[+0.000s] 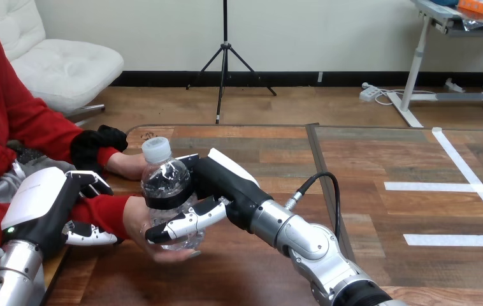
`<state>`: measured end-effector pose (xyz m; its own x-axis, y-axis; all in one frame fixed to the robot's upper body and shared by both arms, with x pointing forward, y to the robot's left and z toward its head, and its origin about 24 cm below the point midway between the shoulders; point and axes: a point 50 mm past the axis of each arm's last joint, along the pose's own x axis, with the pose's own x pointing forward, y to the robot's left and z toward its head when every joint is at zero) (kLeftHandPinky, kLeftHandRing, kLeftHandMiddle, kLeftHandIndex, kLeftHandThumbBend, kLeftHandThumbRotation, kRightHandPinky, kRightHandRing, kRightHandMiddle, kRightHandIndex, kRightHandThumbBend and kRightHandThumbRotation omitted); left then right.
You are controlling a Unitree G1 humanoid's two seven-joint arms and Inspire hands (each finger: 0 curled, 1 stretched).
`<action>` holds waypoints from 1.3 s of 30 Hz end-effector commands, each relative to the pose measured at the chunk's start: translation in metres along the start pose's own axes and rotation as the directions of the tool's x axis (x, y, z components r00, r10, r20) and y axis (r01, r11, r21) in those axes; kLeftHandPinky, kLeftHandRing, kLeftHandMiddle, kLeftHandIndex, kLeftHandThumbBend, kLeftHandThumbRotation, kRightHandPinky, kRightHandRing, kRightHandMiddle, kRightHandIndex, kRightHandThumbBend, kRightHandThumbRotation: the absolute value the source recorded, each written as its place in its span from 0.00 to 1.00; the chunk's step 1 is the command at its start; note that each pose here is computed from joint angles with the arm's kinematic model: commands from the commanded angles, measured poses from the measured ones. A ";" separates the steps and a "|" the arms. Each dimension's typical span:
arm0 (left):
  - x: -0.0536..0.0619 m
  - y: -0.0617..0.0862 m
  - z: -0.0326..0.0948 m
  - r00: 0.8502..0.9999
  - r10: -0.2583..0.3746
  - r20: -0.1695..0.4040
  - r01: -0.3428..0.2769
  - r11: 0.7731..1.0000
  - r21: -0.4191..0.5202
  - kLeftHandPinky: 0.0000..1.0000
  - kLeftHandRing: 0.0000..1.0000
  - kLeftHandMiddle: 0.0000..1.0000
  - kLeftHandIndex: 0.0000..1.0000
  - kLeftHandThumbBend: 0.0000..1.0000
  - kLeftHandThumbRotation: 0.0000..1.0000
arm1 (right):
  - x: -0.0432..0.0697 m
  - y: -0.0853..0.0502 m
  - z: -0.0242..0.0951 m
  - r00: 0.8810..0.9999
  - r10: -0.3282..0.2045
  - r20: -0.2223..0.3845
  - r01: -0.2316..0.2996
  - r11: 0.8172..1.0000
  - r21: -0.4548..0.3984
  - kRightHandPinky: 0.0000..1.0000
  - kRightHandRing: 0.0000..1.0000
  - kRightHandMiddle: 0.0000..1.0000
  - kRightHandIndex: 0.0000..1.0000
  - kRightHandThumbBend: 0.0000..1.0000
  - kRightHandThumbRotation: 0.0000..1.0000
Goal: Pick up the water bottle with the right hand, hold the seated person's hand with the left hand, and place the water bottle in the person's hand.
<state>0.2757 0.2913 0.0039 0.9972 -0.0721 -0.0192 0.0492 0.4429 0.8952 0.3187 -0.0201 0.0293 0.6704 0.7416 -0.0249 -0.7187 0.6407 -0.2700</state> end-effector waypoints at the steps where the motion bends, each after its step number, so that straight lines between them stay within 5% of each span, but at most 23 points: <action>1: 0.021 0.008 0.025 0.990 0.098 0.097 -0.093 0.994 -0.060 0.43 0.48 0.54 0.56 0.86 0.39 | 0.017 0.003 0.029 0.993 0.043 0.110 -0.040 0.999 -0.033 0.46 0.51 0.55 0.57 0.93 0.27; 14: 0.021 0.007 0.024 0.994 0.066 0.089 -0.061 0.997 -0.053 0.51 0.56 0.62 0.63 0.95 0.43 | 0.009 -0.021 0.029 0.996 0.036 0.076 -0.029 0.996 -0.088 0.54 0.61 0.63 0.62 0.99 0.50; 21: 0.021 0.006 0.023 0.995 0.049 0.088 -0.049 0.999 -0.004 0.59 0.64 0.70 0.74 0.99 0.52 | 0.003 -0.032 0.029 0.998 0.021 0.067 -0.013 0.994 -0.106 0.57 0.63 0.65 0.64 1.00 0.58; 39: 0.021 0.006 0.020 0.997 0.000 0.083 -0.005 0.999 0.052 0.71 0.82 0.88 0.93 1.00 0.66 | -0.015 -0.055 0.026 0.997 -0.010 0.078 0.019 0.992 -0.123 0.55 0.62 0.66 0.66 0.99 0.62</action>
<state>0.2767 0.2951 0.0056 0.9955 -0.0854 -0.0421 0.0713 0.3756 0.9240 0.3347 -0.0590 0.0449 0.6664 0.7445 -0.0390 -0.7083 0.6160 -0.3448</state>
